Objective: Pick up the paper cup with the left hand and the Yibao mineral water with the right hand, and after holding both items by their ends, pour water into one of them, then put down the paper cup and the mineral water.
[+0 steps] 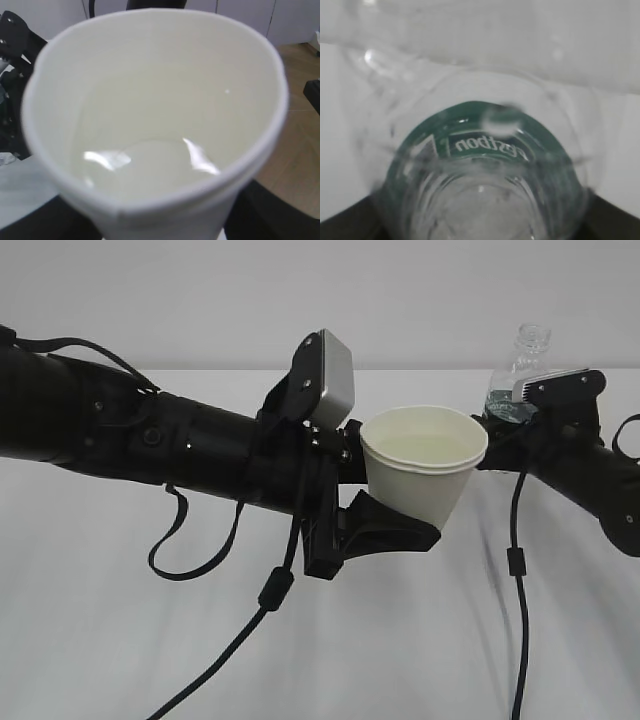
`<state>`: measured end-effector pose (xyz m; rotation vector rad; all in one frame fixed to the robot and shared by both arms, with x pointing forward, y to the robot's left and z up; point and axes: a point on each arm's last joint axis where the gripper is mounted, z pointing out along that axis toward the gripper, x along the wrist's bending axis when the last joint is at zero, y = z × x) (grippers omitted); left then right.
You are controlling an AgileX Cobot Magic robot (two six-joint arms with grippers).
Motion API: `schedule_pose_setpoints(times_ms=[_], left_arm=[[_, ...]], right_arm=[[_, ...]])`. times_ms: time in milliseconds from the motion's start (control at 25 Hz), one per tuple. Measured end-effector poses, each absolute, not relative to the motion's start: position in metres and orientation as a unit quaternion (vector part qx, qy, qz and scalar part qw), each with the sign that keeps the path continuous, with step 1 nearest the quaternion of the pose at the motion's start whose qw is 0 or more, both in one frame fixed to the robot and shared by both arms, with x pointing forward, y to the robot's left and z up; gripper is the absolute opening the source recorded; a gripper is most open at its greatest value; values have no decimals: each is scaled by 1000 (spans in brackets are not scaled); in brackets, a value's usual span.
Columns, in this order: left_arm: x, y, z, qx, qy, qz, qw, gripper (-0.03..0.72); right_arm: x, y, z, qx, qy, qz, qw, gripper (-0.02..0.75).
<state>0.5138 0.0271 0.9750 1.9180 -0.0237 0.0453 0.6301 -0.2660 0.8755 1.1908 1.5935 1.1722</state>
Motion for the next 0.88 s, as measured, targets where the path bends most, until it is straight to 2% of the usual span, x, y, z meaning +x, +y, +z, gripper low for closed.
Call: schedule_pose_setpoints(times_ms=[240,880], left_arm=[[514,27,975,819,-10,19,574,445],[514,27,975,819,-10,19,574,445]], right_arm=[[630,-268,856,488,624,460,400,465],[634,-268,835,486,619,465,405,464]])
